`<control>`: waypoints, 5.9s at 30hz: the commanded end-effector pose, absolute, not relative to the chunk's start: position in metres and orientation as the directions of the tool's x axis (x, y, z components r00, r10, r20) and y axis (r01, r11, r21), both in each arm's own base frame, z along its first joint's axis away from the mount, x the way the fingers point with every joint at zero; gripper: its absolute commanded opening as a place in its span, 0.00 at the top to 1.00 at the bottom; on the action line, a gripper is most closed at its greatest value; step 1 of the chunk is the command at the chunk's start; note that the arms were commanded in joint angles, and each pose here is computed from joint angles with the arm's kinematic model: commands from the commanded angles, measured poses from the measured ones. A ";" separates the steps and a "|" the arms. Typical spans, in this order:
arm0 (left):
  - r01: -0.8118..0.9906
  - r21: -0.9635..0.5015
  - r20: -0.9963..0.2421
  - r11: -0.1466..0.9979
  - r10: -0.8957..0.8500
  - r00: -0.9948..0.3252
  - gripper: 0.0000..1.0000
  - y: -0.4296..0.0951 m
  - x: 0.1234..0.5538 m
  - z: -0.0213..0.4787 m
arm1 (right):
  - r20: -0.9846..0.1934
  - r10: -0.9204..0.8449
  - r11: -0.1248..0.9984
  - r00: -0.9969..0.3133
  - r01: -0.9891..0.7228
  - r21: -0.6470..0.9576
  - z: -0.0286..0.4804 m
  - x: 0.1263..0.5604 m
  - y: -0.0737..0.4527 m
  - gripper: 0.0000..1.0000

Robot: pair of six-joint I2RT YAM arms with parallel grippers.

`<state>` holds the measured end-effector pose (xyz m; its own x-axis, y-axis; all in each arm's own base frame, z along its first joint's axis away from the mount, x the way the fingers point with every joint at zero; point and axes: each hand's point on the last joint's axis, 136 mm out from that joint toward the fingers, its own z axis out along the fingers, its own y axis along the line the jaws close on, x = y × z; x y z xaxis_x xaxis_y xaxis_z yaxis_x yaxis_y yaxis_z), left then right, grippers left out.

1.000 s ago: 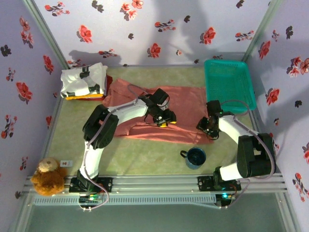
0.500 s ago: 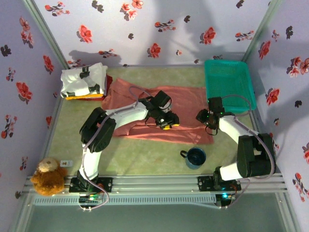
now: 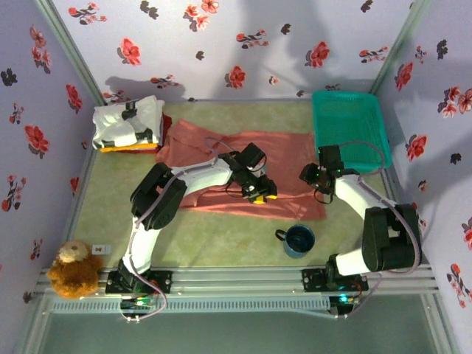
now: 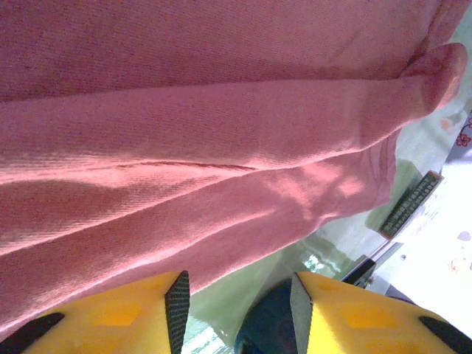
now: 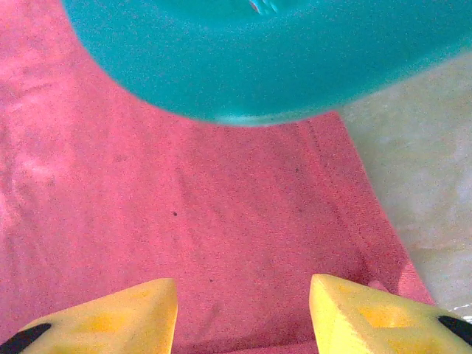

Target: Fold and stack the t-shirts

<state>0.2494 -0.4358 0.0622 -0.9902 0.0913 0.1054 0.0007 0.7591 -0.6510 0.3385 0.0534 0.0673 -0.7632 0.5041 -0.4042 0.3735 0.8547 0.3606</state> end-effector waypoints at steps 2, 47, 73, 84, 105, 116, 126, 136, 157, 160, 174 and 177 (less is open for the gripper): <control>-0.024 -0.679 0.124 0.733 0.082 -0.989 0.57 -0.450 0.260 0.053 | -0.398 0.510 0.848 -0.763 0.366 0.383 0.083 0.332 0.055 0.48; -0.500 -0.364 0.104 0.786 -0.499 -0.860 0.52 -0.037 0.256 0.086 | -0.259 0.265 0.885 -0.929 0.128 0.447 0.109 0.292 0.186 0.47; -0.495 -0.297 0.051 0.817 -0.504 -0.862 0.58 0.009 0.287 0.040 | -0.082 -0.064 0.757 -0.995 -0.102 0.646 0.080 0.269 0.458 0.49; -0.490 -0.366 0.038 0.791 -0.514 -0.857 0.77 0.001 0.299 0.048 | 0.011 -0.102 0.757 -0.995 -0.071 0.649 0.071 0.254 0.463 0.49; -0.483 -0.331 0.035 0.811 -0.501 -0.865 0.72 0.003 0.283 0.059 | 0.049 -0.117 0.770 -0.992 -0.060 0.636 0.061 0.246 0.464 0.49; -0.479 -0.344 0.057 0.807 -0.492 -0.869 0.99 0.000 0.286 0.053 | 0.060 -0.125 0.766 -0.990 -0.057 0.641 0.059 0.245 0.467 0.49; -0.472 -0.361 0.025 0.804 -0.497 -0.867 1.00 0.000 0.292 0.069 | 0.082 -0.139 0.764 -0.987 -0.054 0.642 0.056 0.240 0.470 0.60; -0.446 -0.442 -0.029 0.778 -0.510 -0.860 1.00 -0.006 0.313 0.109 | 0.056 -0.122 0.731 -0.991 -0.052 0.680 0.068 0.259 0.471 1.00; -0.363 -0.582 -0.066 0.728 -0.487 -0.871 1.00 -0.056 0.451 0.110 | 0.130 0.134 0.614 -0.982 0.185 0.767 0.061 0.370 0.433 1.00; -0.351 -0.583 -0.068 0.733 -0.475 -0.878 1.00 -0.063 0.466 0.107 | 0.133 0.176 0.599 -0.975 0.214 0.772 0.059 0.385 0.424 1.00; -0.349 -0.637 -0.057 0.687 -0.493 -0.868 0.70 -0.079 0.516 0.090 | 0.146 0.268 0.529 -0.952 0.273 0.804 0.056 0.430 0.402 0.80; -0.328 -0.639 -0.075 0.695 -0.482 -0.873 0.58 -0.080 0.519 0.102 | 0.123 0.276 0.529 -0.953 0.258 0.808 0.065 0.432 0.397 0.63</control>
<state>0.5078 -0.0739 0.0821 -0.8706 -0.4901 -0.0442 -0.3651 0.7036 -0.6096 0.4219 0.4008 0.0429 -0.9495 0.2659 0.1664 0.2917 0.5537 0.7800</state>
